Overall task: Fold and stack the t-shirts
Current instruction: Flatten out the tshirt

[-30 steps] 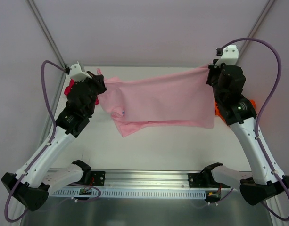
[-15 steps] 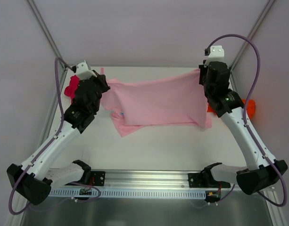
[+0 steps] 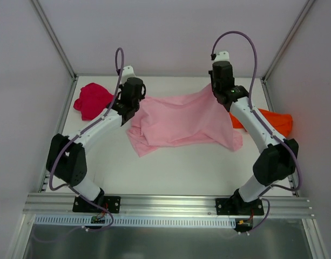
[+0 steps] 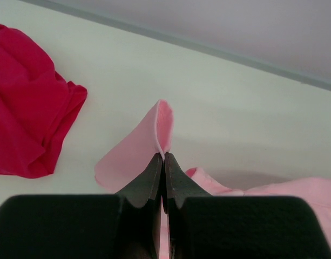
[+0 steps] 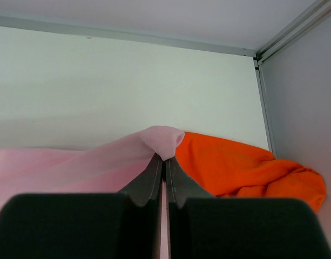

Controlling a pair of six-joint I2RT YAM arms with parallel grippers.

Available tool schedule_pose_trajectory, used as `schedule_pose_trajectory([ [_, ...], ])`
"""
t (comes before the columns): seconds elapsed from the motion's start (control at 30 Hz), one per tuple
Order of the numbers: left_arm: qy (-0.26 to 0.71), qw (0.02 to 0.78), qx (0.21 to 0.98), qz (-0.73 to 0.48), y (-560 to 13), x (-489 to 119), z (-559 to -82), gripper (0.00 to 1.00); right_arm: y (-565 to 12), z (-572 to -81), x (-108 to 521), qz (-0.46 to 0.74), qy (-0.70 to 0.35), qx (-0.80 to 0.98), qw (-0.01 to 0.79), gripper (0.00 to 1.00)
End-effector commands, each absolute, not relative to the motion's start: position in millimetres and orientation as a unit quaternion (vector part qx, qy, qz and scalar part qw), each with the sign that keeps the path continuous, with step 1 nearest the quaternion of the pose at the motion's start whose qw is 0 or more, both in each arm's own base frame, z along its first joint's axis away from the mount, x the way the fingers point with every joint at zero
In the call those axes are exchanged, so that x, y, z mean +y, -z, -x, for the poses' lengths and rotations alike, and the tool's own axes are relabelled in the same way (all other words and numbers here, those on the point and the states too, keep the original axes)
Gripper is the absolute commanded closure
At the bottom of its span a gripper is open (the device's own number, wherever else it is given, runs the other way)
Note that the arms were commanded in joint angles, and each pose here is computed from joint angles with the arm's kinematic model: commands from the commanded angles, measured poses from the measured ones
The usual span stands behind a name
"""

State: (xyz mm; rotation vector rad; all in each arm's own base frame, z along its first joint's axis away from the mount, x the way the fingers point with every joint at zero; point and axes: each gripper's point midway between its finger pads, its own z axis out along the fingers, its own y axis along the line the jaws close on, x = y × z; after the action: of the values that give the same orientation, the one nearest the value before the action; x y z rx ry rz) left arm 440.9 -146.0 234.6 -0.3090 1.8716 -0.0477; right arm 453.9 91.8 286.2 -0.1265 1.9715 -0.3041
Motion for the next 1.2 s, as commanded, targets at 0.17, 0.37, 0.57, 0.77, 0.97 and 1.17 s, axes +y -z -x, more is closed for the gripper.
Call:
schedule_pose_trajectory([
  [0.17, -0.015, 0.556, 0.812, 0.177, -212.0, -134.3, -499.5, 1.0, -285.7, -508.7, 96.2, 0.04, 0.188, 0.819, 0.541, 0.99],
  [0.37, -0.02, 0.538, 0.818, 0.202, -193.6, -123.0, -529.3, 1.0, -283.2, -536.0, 97.2, 0.032, 0.213, 0.806, 0.551, 0.99],
  [0.57, -0.007, 0.528, 0.821, 0.217, -197.8, -110.6, -555.8, 1.0, -288.8, -553.8, 90.4, 0.028, 0.228, 0.793, 0.564, 0.99],
  [0.77, -0.002, 0.516, 0.821, 0.245, -196.6, -83.5, -577.0, 1.0, -285.6, -572.3, 62.9, 0.005, 0.287, 0.774, 0.564, 0.99],
  [0.97, 0.03, 0.514, 0.815, 0.266, -199.9, -68.7, -592.7, 1.0, -274.9, -593.7, 31.3, -0.03, 0.286, 0.784, 0.55, 0.99],
  [1.17, 0.027, 0.522, 0.812, 0.259, -202.8, -68.7, -608.3, 1.0, -273.6, -602.4, 16.4, -0.038, 0.324, 0.767, 0.553, 0.99],
])
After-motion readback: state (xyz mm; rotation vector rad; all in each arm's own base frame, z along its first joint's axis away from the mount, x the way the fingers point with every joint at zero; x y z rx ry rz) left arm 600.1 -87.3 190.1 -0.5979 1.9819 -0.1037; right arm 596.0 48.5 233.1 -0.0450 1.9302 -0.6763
